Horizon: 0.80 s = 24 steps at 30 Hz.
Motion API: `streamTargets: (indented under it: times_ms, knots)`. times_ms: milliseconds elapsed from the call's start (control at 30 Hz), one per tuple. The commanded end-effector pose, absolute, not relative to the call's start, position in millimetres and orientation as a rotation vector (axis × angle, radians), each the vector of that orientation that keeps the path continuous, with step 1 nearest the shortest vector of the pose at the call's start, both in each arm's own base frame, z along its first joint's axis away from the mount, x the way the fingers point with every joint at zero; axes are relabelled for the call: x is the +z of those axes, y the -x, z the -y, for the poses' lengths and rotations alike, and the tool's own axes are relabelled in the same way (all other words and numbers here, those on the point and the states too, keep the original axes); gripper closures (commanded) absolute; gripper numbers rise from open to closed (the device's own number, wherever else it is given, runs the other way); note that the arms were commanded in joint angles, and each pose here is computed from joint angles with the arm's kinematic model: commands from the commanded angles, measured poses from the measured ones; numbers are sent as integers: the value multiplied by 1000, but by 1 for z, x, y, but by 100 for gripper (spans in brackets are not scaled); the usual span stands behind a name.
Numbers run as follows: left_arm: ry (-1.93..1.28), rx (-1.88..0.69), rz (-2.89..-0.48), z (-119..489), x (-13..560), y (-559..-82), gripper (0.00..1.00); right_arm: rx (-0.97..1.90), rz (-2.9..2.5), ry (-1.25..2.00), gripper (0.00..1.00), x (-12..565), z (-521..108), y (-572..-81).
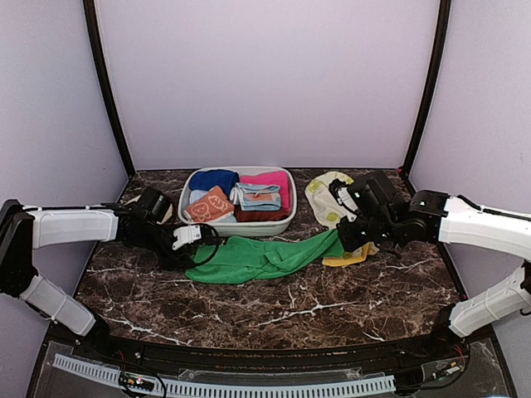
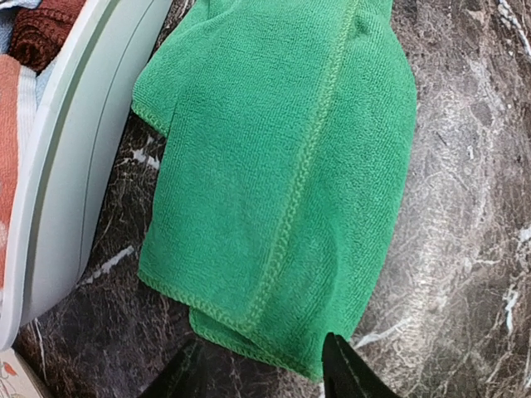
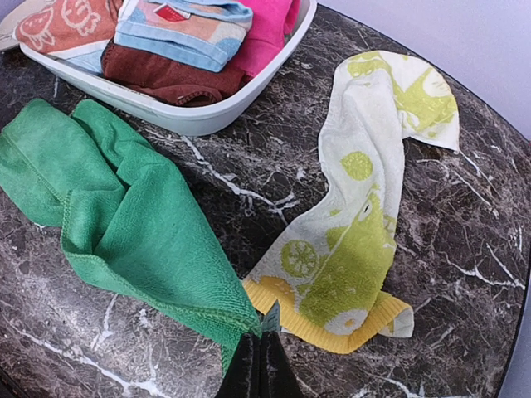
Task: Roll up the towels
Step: Pick up the towel from the center of the board.
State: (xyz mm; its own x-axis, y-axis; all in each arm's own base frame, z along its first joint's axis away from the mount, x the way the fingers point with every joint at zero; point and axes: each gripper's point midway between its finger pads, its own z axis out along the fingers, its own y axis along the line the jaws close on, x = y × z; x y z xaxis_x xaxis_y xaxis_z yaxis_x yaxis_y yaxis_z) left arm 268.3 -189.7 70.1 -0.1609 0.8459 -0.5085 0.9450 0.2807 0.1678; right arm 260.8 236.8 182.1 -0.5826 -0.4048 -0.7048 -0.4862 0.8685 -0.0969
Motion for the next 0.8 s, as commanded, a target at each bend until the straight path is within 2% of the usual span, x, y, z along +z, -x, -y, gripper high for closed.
streamTargets:
  times_ms: [0, 167, 600, 767]
  knots:
    - [-1660, -193, -1956, 199, 68, -288, 51, 117, -2271, 595, 100, 182, -228, -263]
    - [-1728, -151, -1928, 201, 56, -295, 52, 123, -2288, 607, 100, 175, -231, -262]
    - [-1736, -87, -1948, 197, 49, -303, 68, 171, -2297, 609, 100, 169, -234, -259]
    - [-1758, -181, -1977, 201, 69, -290, 58, 170, -2302, 609, 100, 169, -233, -258]
